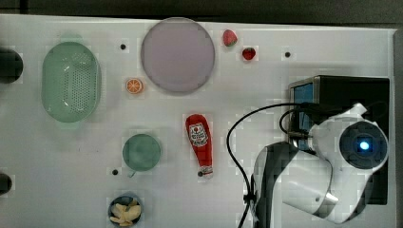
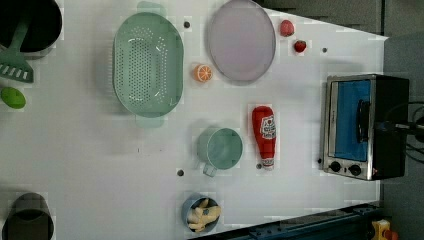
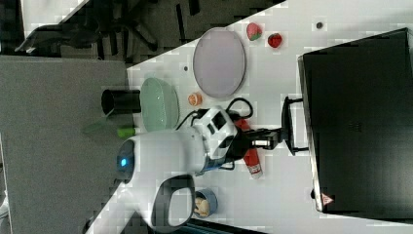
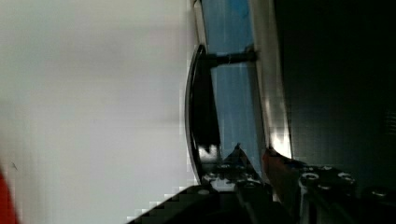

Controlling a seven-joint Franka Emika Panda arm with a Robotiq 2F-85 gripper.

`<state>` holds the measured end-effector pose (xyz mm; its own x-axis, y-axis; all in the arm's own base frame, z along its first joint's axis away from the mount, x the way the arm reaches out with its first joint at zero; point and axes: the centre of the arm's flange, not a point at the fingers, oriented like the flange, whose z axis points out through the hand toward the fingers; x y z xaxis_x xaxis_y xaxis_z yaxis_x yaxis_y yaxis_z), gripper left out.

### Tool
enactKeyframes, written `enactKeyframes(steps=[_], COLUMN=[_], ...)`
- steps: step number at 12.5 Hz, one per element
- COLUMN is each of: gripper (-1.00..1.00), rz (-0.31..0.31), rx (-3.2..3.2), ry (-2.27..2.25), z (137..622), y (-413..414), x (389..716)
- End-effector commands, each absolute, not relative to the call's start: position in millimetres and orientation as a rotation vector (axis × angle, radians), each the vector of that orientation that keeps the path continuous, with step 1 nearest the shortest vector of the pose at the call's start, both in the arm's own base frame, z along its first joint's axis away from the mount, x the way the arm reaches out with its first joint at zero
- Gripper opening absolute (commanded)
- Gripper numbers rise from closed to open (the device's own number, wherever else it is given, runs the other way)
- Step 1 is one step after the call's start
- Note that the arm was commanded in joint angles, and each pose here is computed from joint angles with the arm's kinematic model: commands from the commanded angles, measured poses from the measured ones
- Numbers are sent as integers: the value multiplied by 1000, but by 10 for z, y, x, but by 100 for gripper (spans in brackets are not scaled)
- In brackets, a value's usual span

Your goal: Flap open oven.

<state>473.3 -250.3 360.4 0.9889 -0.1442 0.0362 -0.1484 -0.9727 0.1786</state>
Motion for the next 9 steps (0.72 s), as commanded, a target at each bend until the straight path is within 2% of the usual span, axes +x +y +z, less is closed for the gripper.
enactKeyframes(steps=[1,9], gripper=[-65,-65], rz=[28,-41], rx=[2941,2934], ry=[-116,-15], z=[3420,3017], y=[-2521,-2115], x=[4765,4924])
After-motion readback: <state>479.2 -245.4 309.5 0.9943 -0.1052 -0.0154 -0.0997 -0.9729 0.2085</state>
